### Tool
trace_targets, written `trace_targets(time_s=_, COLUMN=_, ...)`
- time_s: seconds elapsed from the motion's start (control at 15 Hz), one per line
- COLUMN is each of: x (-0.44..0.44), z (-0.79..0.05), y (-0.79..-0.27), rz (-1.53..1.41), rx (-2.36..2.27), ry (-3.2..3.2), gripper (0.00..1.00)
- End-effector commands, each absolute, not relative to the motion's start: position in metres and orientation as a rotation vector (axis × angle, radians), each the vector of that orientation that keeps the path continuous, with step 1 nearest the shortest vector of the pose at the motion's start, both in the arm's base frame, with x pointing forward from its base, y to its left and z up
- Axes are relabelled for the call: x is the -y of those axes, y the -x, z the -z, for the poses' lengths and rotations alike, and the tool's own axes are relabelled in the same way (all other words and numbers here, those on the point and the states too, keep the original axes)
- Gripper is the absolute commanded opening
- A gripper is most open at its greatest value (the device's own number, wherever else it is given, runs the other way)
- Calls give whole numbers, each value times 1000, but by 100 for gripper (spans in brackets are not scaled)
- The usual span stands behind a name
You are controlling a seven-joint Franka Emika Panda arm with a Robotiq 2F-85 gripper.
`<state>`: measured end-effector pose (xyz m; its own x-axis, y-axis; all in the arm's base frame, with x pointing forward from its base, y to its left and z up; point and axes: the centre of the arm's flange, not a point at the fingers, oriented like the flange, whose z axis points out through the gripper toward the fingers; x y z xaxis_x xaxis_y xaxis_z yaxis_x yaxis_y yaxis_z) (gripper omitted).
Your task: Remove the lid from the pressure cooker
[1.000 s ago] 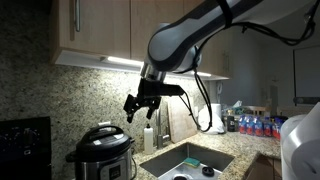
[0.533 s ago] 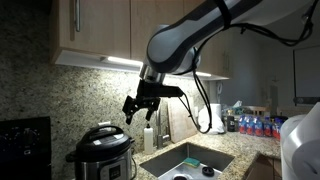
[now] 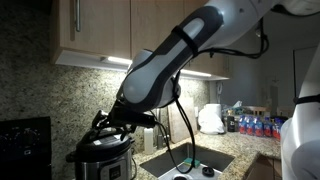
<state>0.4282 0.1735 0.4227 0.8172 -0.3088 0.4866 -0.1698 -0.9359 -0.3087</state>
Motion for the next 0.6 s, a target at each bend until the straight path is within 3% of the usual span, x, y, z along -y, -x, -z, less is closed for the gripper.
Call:
trace_targets(time_s=0.0, x=-202, z=-394, y=-466, rz=790, rx=-596, ry=2606, gripper=100)
trace_targets(time_s=0.53, x=-210, z=-396, y=-439, rz=900, rx=-829, ry=2196, gripper=100)
